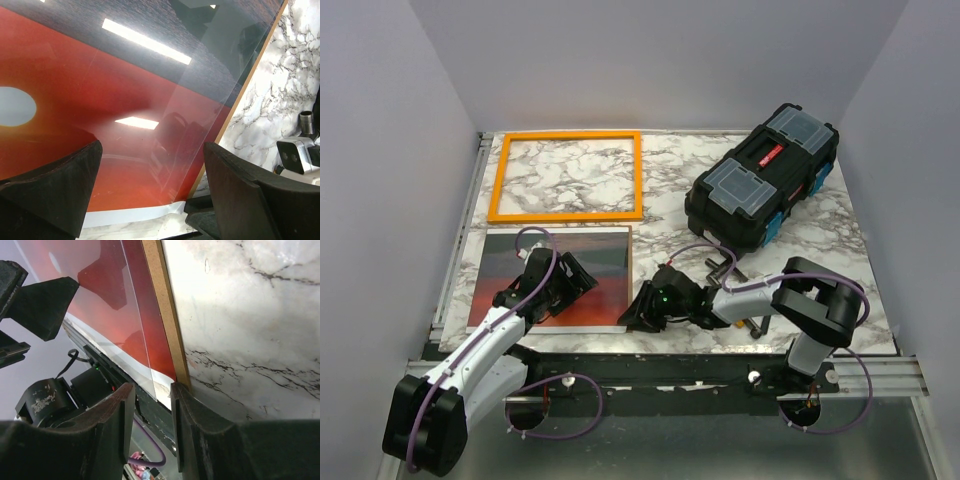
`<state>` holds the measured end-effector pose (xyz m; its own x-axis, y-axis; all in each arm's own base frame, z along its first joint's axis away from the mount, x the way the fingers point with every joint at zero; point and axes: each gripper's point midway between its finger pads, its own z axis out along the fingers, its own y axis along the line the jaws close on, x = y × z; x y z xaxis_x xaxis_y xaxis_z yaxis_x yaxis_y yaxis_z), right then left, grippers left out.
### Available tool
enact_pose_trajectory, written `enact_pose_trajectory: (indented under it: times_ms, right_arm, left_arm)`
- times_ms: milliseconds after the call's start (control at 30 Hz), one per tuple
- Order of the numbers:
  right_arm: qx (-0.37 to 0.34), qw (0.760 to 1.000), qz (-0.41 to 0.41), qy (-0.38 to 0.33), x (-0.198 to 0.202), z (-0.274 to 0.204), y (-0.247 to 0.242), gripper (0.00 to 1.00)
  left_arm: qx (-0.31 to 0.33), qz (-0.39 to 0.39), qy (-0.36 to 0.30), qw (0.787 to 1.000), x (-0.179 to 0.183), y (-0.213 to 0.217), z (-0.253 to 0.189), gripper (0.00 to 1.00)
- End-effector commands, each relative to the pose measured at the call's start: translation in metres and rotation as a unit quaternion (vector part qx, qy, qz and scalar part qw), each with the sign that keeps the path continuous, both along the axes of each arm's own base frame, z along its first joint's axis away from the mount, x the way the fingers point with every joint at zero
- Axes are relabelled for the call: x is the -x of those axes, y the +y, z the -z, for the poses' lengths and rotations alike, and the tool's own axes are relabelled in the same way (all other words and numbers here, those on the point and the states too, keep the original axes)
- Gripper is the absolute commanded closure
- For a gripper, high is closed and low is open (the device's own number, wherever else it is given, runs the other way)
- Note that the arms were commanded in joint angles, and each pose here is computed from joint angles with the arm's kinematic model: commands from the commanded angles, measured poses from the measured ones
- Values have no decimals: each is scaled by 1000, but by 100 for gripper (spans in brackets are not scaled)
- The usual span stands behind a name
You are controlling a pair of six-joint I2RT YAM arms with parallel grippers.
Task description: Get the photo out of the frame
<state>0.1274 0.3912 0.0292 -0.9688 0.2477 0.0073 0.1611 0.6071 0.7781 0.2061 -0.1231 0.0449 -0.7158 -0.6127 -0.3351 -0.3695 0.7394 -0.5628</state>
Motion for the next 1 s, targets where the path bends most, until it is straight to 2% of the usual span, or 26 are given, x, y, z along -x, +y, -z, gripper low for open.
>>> enact_pose_trajectory:
  times_ms: [0,467,600,700,967]
  right_arm:
    - [90,995,10,38,17,34,-21,59]
    - [135,990,11,27,20,35,-30,60]
    - [141,990,22,12,10,38,-25,60]
    - [113,993,33,23,10,42,-17,60]
    - [99,993,71,9,3,39,-27,60]
  left_arm:
    - [-22,-2,65,998,28,10,26,15]
    - [-30,-1,66,997,29,12,27,15]
    - [-31,-3,64,997,28,13,27,15]
    - [-31,-3,66,997,28,13,26,15]
    - [-31,-2,64,997,29,13,25,15]
